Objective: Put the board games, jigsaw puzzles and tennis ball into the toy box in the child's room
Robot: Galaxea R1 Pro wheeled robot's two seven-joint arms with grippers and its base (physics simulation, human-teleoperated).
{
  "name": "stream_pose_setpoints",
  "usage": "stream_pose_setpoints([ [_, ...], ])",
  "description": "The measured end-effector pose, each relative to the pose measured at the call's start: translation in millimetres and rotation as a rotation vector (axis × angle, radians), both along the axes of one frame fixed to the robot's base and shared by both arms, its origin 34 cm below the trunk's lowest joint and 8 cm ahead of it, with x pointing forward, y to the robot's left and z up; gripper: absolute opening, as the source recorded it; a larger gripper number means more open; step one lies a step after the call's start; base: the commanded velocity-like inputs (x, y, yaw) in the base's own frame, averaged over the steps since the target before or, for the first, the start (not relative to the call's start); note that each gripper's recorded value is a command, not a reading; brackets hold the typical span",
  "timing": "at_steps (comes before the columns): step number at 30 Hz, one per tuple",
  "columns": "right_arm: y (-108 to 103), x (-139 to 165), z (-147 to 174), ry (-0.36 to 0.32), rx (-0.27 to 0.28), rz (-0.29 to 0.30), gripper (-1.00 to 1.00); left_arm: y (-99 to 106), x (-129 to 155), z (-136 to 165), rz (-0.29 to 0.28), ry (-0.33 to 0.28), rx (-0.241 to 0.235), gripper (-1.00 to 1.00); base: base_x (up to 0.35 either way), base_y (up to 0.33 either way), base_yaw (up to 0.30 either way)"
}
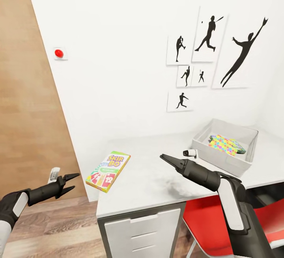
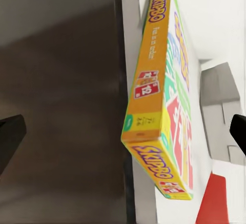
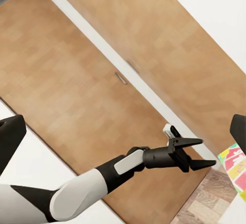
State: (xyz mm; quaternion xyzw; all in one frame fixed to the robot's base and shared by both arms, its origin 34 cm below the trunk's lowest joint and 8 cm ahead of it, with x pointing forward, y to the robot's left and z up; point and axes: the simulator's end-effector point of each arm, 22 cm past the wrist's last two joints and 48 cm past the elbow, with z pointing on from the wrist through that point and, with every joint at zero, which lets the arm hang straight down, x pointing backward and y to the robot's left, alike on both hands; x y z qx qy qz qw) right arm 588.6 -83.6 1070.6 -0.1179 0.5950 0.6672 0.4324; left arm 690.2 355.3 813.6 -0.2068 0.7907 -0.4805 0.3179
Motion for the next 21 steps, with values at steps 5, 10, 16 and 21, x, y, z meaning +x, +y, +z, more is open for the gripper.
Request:
stream_pose_setpoints([
  [5,-0.3,2.2,-2.0,0.006,-0.008,-0.009,1.00,-7.8,0.7,-0.4,-0.008,-0.002,-0.011,1.00,0.000,0.000,0.000],
  [10,-0.4,3.2,-3.1,0.009,-0.011,-0.014,1.00,-12.2,1.1,-0.4,-0.013,-0.004,-0.017,1.00,0.000,0.000,0.000],
  [16,-0.5,3.4,-3.4,0.010,-0.012,-0.015,1.00,-15.3,1.2,-0.6,-0.017,-0.003,-0.021,1.00,0.000,0.000,0.000],
  [21,-0.5,3.5,-3.3,0.010,-0.012,-0.015,1.00,-26.0,2.0,-1.8,-0.027,-0.004,-0.033,1.00,0.000,0.000,0.000],
])
